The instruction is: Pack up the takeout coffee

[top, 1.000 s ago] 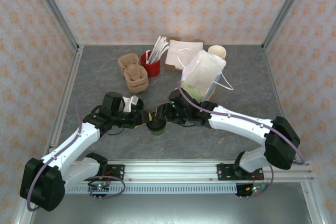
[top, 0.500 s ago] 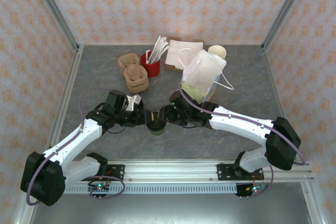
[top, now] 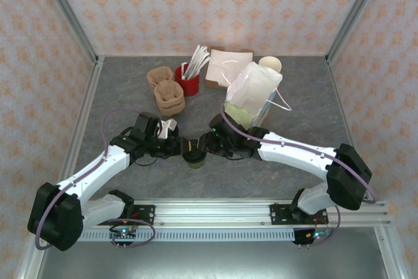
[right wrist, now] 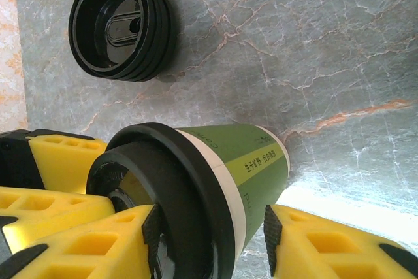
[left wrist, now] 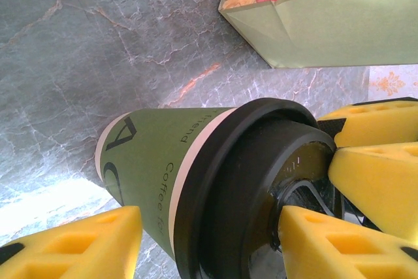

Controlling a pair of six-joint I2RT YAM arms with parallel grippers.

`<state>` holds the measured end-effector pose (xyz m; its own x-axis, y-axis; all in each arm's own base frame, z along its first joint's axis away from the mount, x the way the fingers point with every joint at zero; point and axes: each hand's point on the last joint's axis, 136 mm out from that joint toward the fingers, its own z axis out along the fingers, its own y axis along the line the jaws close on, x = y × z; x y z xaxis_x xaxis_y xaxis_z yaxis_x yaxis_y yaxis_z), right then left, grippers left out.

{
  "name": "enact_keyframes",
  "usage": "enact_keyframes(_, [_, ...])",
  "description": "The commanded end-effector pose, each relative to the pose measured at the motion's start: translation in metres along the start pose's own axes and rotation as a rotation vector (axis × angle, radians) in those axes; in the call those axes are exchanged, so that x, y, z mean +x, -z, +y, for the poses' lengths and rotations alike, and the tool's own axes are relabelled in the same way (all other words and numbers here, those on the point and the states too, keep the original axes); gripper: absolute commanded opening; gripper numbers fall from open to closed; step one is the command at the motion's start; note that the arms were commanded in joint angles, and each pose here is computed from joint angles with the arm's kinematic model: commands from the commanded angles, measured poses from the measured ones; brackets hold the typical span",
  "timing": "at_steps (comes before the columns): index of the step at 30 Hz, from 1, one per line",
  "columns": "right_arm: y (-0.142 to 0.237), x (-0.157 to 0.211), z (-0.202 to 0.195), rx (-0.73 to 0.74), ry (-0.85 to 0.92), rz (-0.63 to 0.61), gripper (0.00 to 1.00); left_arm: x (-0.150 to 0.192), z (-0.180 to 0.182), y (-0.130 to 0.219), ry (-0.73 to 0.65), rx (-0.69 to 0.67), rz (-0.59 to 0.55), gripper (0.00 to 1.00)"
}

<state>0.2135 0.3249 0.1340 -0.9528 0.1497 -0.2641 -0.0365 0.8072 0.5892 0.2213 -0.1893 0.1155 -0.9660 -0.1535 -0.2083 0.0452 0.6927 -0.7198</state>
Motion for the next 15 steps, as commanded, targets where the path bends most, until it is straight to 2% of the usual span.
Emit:
enact_keyframes(1, [-0.007,0.003,-0.019,0.077,0.004,-0.005,0.46,-0.006,-0.003,0.000,-0.036,-0.011,-0.015,0.57])
enact_keyframes(15, [-0.004,0.007,-0.030,0.091,0.028,-0.014,0.44,-0.001,0.001,-0.001,-0.033,-0.013,-0.009,0.55])
